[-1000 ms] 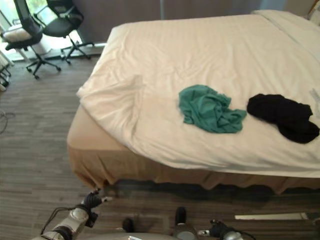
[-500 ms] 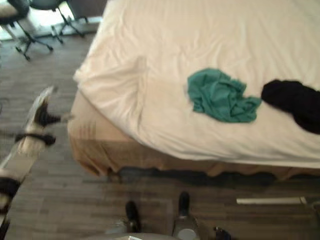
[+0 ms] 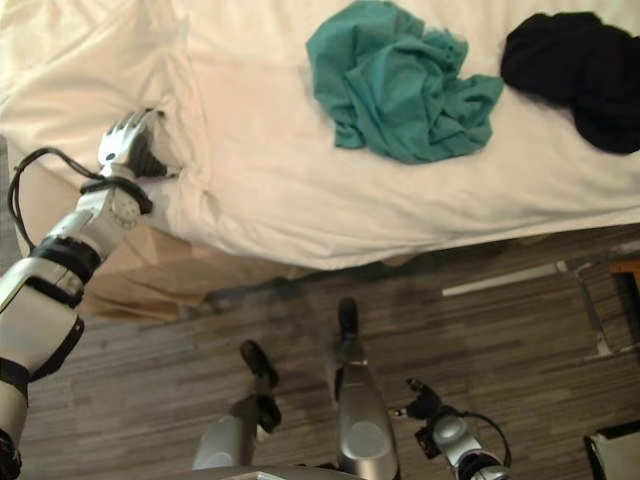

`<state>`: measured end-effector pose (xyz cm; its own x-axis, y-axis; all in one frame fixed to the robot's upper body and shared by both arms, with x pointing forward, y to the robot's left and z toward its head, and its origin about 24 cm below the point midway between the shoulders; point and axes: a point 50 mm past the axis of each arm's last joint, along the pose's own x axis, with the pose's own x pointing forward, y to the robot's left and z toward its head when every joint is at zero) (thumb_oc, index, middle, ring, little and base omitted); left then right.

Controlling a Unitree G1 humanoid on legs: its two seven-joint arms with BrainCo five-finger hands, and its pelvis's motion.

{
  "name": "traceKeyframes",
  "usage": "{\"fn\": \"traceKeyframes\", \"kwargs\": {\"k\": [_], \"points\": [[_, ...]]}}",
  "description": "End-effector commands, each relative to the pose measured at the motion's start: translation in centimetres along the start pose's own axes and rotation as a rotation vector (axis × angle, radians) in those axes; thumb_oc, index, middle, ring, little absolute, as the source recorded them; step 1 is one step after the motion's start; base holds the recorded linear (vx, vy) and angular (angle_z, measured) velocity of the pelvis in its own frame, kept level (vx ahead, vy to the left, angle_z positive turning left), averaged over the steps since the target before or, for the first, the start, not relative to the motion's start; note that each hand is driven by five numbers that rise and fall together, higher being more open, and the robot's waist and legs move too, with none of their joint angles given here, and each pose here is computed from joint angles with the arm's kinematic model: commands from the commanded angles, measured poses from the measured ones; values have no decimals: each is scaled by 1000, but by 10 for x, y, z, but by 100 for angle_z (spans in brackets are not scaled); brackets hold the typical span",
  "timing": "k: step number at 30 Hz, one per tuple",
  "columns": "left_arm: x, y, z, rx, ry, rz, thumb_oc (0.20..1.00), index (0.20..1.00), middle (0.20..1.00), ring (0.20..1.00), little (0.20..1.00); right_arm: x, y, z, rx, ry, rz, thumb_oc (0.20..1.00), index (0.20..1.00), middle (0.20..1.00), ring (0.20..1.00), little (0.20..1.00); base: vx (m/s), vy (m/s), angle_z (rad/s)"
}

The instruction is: Tidy up the quilt and then pick up the clothes from the bed and put them into the laundry hamper.

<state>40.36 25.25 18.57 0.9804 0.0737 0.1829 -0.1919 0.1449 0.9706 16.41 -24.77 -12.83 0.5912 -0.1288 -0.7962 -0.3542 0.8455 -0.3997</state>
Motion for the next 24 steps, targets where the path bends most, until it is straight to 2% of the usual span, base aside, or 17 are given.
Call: {"fn": "traceKeyframes", "kwargs": {"k": [1, 2, 6, 10, 11, 13, 14, 15, 16, 17, 18, 19, 21, 22, 23, 24], "points": [[-1, 6, -34, 238, 158, -112, 200, 200, 200, 200, 200, 3, 4, 5, 28, 1, 5, 1000, 1000, 1000, 1000, 1000, 32, 22, -8], [-5, -3, -41, 237, 186, -159, 200, 200, 200, 200, 200, 2, 6, 1, 32, 18, 11, 1000, 1000, 1000, 1000, 1000, 27, 6, -11], [-15, -21, -44, 145, 178, -167, 200, 200, 200, 200, 200, -2, 9, -15, 96, 72, 6, 1000, 1000, 1000, 1000, 1000, 74, -36, -12], [-53, -58, -75, 34, 223, -234, 200, 200, 200, 200, 200, -9, -5, -38, 216, 141, -72, 1000, 1000, 1000, 1000, 1000, 126, -6, -10], [-79, -76, -93, -31, 269, -281, 200, 200, 200, 200, 200, -14, -16, -53, 282, 188, -125, 1000, 1000, 1000, 1000, 1000, 150, 10, 8], [-93, -82, -99, -72, 280, -293, 200, 200, 200, 200, 200, -17, -20, -61, 307, 217, -145, 1000, 1000, 1000, 1000, 1000, 124, 2, 33], [-131, -98, -127, -138, 383, -348, 200, 200, 200, 200, 200, -23, -30, -73, 351, 252, -179, 1000, 1000, 1000, 1000, 1000, 151, 1, 39], [-153, -108, -140, -181, 449, -379, 200, 200, 200, 200, 200, -26, -37, -78, 376, 265, -206, 1000, 1000, 1000, 1000, 1000, 106, -1, 27], [-154, -108, -141, -181, 452, -379, 200, 200, 200, 200, 200, -26, -37, -77, 373, 265, -205, 1000, 1000, 1000, 1000, 1000, 66, 11, 14], [-175, -117, -151, -208, 507, -419, 200, 200, 200, 200, 200, -29, -47, -83, 404, 273, -239, 1000, 1000, 1000, 1000, 1000, 70, 20, 25], [-218, -138, -166, -235, 619, -510, 200, 200, 200, 200, 200, -35, -63, -91, 452, 292, -295, 1000, 1000, 1000, 1000, 1000, 70, 20, 22], [-218, -138, -166, -236, 620, -510, 200, 200, 200, 200, 200, -35, -63, -91, 451, 291, -295, 1000, 1000, 1000, 1000, 1000, 59, 17, 19], [-270, -163, -178, -263, 776, -628, 231, 231, 231, 231, 231, -43, -87, -95, 481, 301, -370, 1000, 1000, 1000, 1000, 1000, 45, 22, 7], [-297, -174, -182, -274, 863, -687, 567, 567, 567, 567, 567, -47, -101, -96, 488, 300, -410, 1000, 1000, 1000, 1000, 1000, 41, 36, -4], [-322, -182, -185, -286, 944, -739, 1000, 1000, 1000, 1000, 1000, -51, -117, -95, 493, 289, -453, 1000, 1000, 1000, 1000, 1000, 29, 50, -9], [-352, -190, -186, -309, 1051, -786, 1000, 1000, 1000, 1000, 1000, -57, -139, -91, 496, 262, -518, 1000, 1000, 1000, 1000, 1000, 29, 64, -12]]}}
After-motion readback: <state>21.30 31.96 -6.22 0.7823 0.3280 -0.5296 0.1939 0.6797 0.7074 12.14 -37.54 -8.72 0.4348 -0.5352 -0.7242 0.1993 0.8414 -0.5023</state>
